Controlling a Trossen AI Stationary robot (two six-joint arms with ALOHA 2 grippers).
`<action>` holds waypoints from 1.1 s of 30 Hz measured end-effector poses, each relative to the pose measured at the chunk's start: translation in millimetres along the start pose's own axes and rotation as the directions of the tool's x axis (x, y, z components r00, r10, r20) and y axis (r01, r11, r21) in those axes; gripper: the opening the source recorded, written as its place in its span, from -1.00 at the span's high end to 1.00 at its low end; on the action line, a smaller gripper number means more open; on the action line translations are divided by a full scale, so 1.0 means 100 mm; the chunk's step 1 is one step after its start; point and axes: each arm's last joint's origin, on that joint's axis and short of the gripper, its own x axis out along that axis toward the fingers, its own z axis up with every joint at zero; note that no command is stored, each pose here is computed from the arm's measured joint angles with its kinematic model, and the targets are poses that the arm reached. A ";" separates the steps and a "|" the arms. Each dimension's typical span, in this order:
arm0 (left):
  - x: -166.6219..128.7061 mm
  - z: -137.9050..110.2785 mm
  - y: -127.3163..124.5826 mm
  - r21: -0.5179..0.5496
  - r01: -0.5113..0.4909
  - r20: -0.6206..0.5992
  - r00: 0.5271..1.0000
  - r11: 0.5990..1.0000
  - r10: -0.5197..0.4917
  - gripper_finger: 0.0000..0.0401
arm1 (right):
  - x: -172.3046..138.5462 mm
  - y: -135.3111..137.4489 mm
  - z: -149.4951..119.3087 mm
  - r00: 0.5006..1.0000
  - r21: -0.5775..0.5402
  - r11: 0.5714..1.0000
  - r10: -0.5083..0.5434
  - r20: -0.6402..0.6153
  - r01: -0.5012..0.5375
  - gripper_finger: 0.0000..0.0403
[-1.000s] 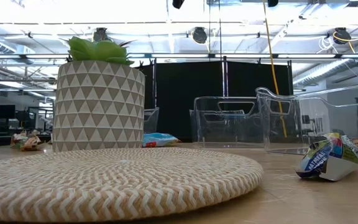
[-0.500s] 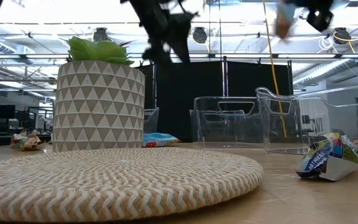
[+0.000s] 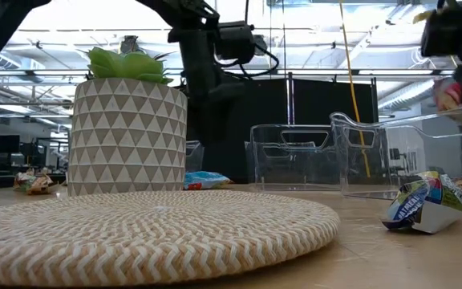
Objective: Pick and place Granola Bars by type
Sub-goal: Put the red granola bar into the bottom right transparent bin
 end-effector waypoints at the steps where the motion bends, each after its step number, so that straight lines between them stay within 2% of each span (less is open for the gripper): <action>1: 0.00 -0.01 0.02 -0.002 -0.025 0.003 1.000 1.000 0.025 -0.23 | 0.03 -0.01 -0.03 0.999 0.007 1.000 0.018 -0.028 -0.017 0.95; 3: 0.04 -0.02 0.08 -0.011 -0.048 -0.007 0.999 0.999 0.048 -0.22 | 0.09 0.00 -0.06 0.994 0.047 0.996 0.082 -0.069 -0.079 0.81; 7: 0.12 -0.02 0.16 -0.043 -0.051 -0.012 0.999 0.998 0.051 -0.24 | 0.18 0.02 -0.09 0.974 0.103 0.976 0.204 -0.100 -0.193 0.39; 10: 0.15 -0.04 0.17 -0.052 -0.045 -0.010 0.999 0.998 0.045 -0.27 | 0.21 0.00 -0.12 0.969 0.139 0.970 0.218 -0.115 -0.202 0.12; 13: 0.18 -0.04 0.16 -0.066 -0.018 -0.008 1.000 0.998 0.017 -0.30 | 0.21 0.00 -0.12 0.969 0.147 0.969 0.217 -0.115 -0.199 -0.01; 20: 0.20 -0.04 0.14 -0.087 -0.006 0.008 1.000 0.996 0.007 -0.30 | 0.21 0.00 -0.12 0.968 0.150 0.967 0.223 -0.117 -0.204 0.00; 27: 0.39 -0.14 0.12 -0.106 0.051 0.029 0.998 0.993 -0.049 -0.25 | 0.17 0.01 -0.11 0.958 0.155 0.957 0.263 -0.115 -0.244 0.10; 33: 0.50 -0.25 0.15 -0.122 -0.005 0.028 1.000 0.993 0.008 -0.24 | 0.15 0.03 -0.09 0.950 0.151 0.947 0.298 -0.090 -0.283 0.15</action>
